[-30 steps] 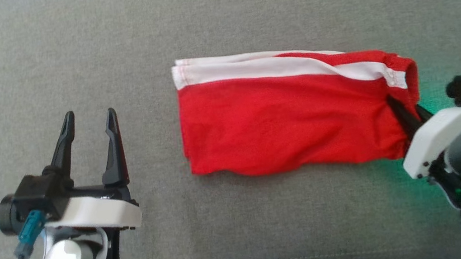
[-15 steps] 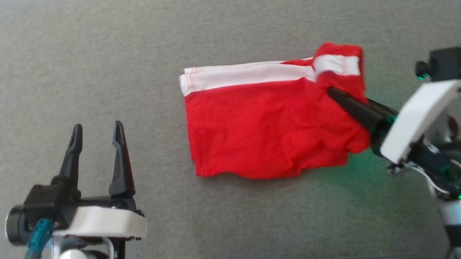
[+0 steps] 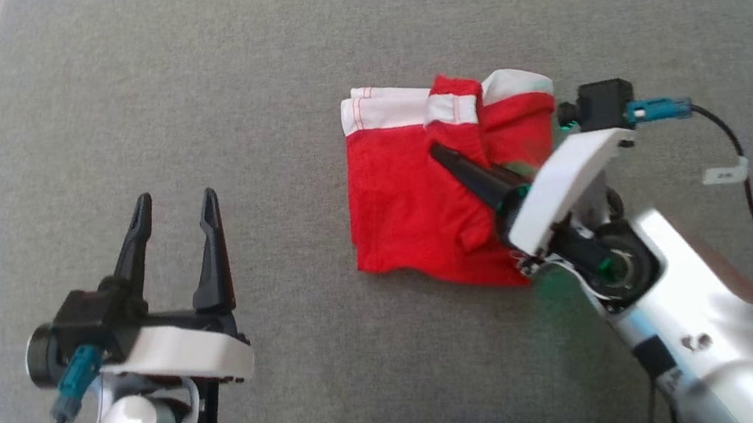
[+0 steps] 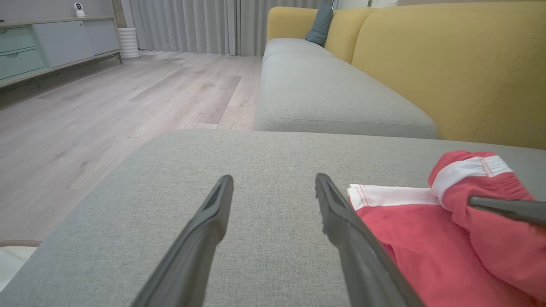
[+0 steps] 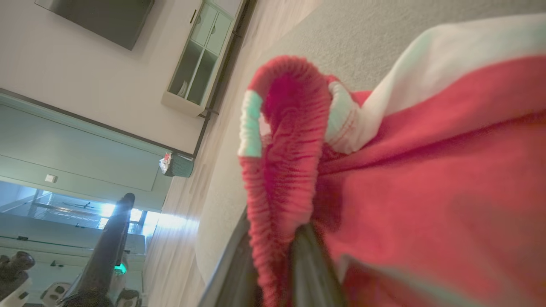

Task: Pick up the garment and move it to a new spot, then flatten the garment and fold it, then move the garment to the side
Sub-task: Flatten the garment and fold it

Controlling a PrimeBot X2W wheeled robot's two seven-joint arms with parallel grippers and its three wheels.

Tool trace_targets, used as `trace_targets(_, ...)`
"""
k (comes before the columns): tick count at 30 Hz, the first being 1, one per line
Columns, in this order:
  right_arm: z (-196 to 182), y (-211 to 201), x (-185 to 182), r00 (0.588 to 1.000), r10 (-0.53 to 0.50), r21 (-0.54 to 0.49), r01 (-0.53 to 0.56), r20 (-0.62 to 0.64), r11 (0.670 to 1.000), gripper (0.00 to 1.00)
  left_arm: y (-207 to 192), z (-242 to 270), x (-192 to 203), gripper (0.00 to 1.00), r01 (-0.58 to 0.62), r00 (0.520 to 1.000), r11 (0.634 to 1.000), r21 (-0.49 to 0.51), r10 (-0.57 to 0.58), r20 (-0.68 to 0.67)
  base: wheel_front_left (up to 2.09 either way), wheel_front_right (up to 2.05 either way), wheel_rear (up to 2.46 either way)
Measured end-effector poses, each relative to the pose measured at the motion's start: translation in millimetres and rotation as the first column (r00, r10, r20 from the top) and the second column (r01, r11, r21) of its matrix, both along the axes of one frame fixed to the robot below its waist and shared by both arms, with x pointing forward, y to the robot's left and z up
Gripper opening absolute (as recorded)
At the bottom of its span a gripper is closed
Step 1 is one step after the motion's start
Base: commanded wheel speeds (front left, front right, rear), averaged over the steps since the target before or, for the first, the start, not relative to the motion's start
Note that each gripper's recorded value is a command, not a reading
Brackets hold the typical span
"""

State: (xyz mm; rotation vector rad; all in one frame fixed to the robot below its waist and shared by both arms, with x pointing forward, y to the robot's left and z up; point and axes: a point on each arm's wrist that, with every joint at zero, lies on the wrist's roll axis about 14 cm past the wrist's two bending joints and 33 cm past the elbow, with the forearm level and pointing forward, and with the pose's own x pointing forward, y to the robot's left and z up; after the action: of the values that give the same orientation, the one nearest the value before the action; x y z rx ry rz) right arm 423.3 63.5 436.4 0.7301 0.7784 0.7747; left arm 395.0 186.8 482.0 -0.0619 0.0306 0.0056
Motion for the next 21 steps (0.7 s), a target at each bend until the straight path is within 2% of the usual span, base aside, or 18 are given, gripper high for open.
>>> trace_targets(4,-16,13,2,1.000,0.004,-0.032,-0.003,0.015,0.999,0.02,3,1,5,1.00,-0.005,1.000,1.000,0.002,0.005,0.006,0.00,0.00,0.00)
trace_targets(6,-21,16,1,1.000,0.004,-0.047,-0.003,0.026,0.999,0.86,4,0,5,1.00,-0.009,1.000,1.000,0.004,0.009,0.004,0.00,0.00,0.00)
trace_targets(7,-22,17,3,0.999,0.000,-0.052,0.003,0.045,0.999,1.00,4,0,6,1.00,-0.010,1.000,1.000,0.004,0.010,0.003,0.00,0.00,0.00)
trace_targets(12,-3,24,14,0.982,-0.033,-0.031,0.040,0.186,0.999,1.00,1,-3,8,1.00,0.000,1.000,1.000,0.005,0.000,0.000,0.00,0.00,0.00)
trace_targets(15,8,27,16,0.958,-0.041,-0.026,0.050,0.285,0.998,1.00,-2,-3,10,1.00,0.006,1.000,1.000,0.000,-0.006,0.001,0.00,0.00,0.00)
trace_targets(21,32,5,41,0.846,-0.111,-0.052,0.161,0.521,0.986,1.00,-3,-1,16,1.00,0.007,1.000,1.000,0.000,-0.007,0.012,0.00,0.00,0.00)
